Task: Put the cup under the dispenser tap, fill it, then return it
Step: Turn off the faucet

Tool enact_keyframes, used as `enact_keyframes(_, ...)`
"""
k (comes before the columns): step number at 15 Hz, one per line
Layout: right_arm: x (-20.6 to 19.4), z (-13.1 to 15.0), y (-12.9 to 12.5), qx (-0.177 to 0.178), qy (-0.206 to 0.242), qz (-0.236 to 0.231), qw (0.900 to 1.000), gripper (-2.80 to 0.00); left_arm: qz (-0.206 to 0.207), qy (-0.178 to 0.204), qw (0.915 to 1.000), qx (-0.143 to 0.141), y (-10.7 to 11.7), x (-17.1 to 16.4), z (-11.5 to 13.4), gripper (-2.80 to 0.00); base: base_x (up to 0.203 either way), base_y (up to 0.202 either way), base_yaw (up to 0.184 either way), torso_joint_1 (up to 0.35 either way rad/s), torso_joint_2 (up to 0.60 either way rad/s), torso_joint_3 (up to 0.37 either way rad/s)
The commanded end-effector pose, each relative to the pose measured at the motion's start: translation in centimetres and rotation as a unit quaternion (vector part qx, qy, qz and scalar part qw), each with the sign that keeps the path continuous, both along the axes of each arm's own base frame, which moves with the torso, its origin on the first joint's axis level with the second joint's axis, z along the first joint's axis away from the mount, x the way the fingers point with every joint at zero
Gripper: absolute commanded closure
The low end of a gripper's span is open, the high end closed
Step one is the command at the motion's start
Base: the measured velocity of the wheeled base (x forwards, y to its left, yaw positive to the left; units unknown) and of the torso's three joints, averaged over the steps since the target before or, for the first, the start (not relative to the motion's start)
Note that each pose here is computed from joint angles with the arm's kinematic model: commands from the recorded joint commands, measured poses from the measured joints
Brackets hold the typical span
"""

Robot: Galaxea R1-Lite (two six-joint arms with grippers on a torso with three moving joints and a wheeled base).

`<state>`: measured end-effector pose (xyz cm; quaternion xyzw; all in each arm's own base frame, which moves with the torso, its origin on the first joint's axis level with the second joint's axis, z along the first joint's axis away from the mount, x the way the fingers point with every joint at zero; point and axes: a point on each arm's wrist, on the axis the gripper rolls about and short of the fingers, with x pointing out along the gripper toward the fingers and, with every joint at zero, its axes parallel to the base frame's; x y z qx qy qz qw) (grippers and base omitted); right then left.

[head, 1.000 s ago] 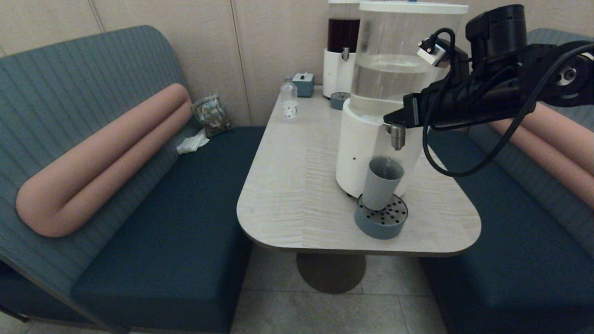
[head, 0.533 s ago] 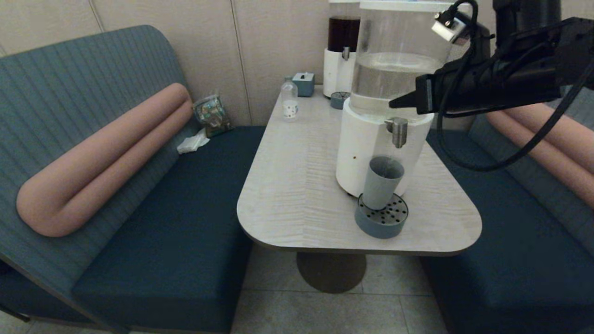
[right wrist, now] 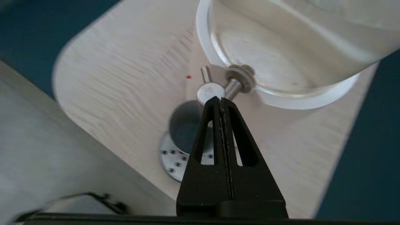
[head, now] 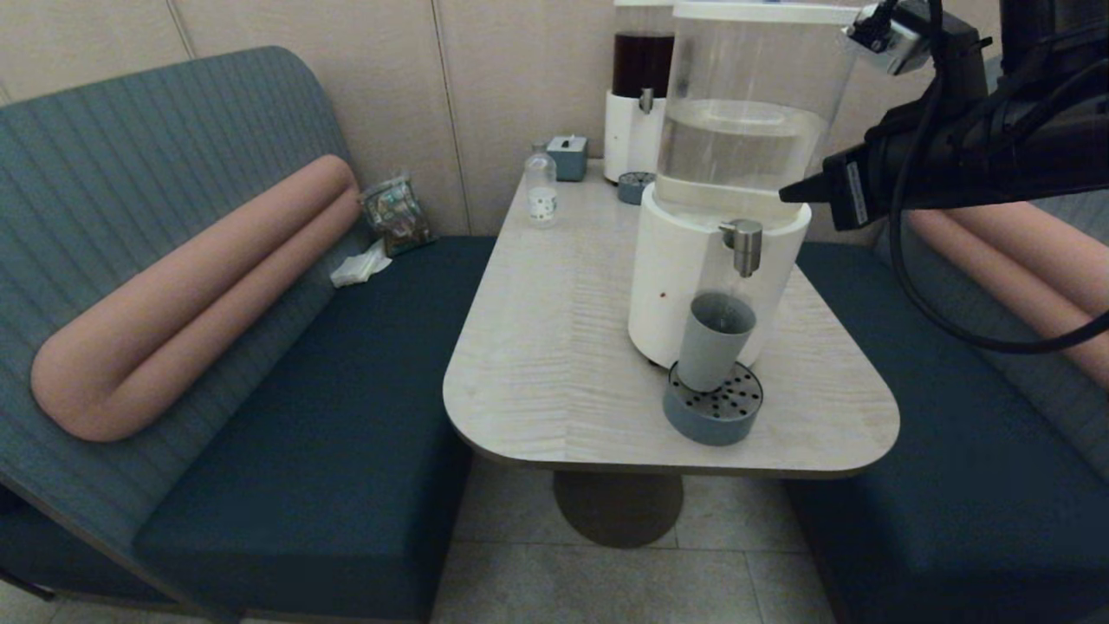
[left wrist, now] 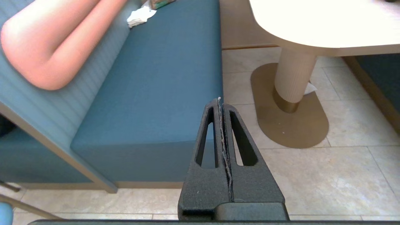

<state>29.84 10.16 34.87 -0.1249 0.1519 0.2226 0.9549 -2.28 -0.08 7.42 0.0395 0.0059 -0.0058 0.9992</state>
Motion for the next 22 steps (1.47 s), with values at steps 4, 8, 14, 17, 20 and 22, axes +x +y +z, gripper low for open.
enact_keyframes(4, -0.8, 1.0, 0.6, -0.022, -0.022, 0.007, 0.999, 0.0, 0.0, 0.0, 1.0, 0.0, 0.0, 0.0, 0.0, 0.0, 0.0, 0.0, 0.0, 0.0, 0.0, 0.0)
enact_keyframes(8, -0.6, -0.1, 3.3, -0.048, -0.014, 0.012, 0.999, 0.0, 0.0, 0.0, 1.0, 0.0, 0.0, 0.0, 0.0, 0.0, 0.0, 0.0, 0.0, 0.0, 0.0, 0.0)
enact_keyframes(14, 1.0, -1.9, 6.0, -0.076, -0.001, 0.004, 0.997, 0.0, 0.0, 0.0, 1.0, 0.0, 0.0, 0.0, 0.0, 0.0, 0.0, 0.0, 0.0, 0.0, 0.0, 0.0)
enact_keyframes(17, 2.0, -2.5, 6.7, -0.09, -0.001, -0.012, 0.996, 0.0, 0.0, 0.0, 1.0, 0.0, 0.0, 0.0, 0.0, 0.0, 0.0, 0.0, 0.0, 0.0, 0.0, 0.0)
enact_keyframes(20, 2.5, -2.9, 7.0, -0.115, -0.008, -0.03, 0.993, 0.0, 0.0, 0.0, 1.0, 0.0, 0.0, 0.0, 0.0, 0.0, 0.0, 0.0, 0.0, 0.0, 0.0, 0.0)
enact_keyframes(22, 2.9, -3.3, 7.2, -0.123, -0.005, -0.034, 0.992, 0.0, 0.0, 0.0, 1.0, 0.0, 0.0, 0.0, 0.0, 0.0, 0.0, 0.0, 0.0, 0.0, 0.0, 0.0)
